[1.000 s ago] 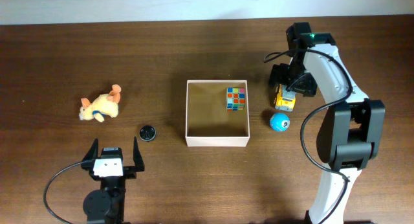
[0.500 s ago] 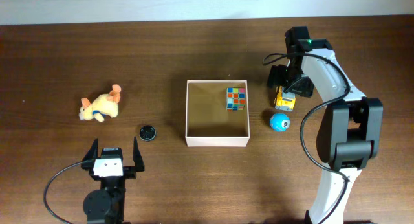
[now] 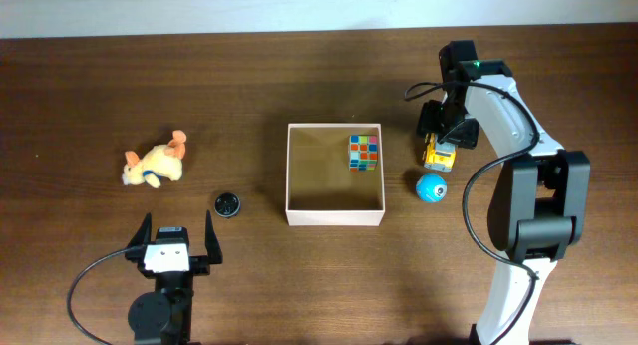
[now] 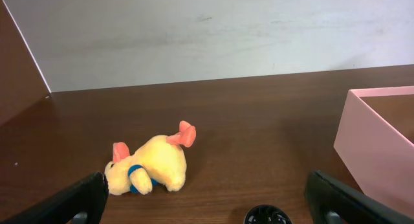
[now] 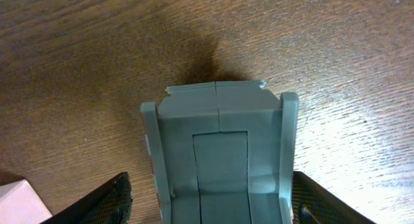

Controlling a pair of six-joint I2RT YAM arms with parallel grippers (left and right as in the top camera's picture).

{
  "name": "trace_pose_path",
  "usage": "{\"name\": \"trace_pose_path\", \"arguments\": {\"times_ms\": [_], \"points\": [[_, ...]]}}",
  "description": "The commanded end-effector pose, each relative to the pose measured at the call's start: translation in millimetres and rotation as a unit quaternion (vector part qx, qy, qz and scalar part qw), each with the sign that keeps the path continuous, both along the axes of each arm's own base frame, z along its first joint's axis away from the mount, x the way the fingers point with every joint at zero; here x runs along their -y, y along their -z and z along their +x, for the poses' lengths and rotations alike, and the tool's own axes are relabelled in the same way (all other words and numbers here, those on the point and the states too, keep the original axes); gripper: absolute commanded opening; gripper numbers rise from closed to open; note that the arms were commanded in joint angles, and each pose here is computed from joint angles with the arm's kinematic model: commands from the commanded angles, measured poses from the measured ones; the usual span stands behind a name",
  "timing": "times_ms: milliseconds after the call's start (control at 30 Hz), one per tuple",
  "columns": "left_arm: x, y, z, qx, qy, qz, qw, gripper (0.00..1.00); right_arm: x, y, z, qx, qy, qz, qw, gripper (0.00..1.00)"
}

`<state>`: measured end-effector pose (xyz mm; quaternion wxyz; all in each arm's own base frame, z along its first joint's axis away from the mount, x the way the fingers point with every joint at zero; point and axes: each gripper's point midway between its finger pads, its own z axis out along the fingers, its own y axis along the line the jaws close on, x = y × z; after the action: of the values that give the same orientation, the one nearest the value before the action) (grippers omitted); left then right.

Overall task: Pack container
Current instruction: 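Lower the right gripper onto the dump truck and close on it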

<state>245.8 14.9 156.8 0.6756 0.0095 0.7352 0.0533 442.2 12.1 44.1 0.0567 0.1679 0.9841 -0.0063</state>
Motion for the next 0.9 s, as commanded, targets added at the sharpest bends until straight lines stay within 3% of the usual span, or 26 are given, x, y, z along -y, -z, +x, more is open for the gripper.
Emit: {"name": "trace_pose_path", "arguments": {"times_ms": [0,633,867], "points": [[-0.6,1.2,-0.3,-0.001,0.001,0.010,1.000,0.99,0.4,4.2,-4.3,-0.009,-0.002,0.002,1.000,0.71],[-0.6,1.2,-0.3,-0.001,0.001,0.009,1.000,0.99,0.6,4.3,-5.8,-0.015,-0.079,-0.006,0.997,0.70],[-0.6,1.2,-0.3,-0.001,0.001,0.009,1.000,0.99,0.5,4.3,-5.9,-0.015,-0.079,-0.006,0.997,0.61]]}}
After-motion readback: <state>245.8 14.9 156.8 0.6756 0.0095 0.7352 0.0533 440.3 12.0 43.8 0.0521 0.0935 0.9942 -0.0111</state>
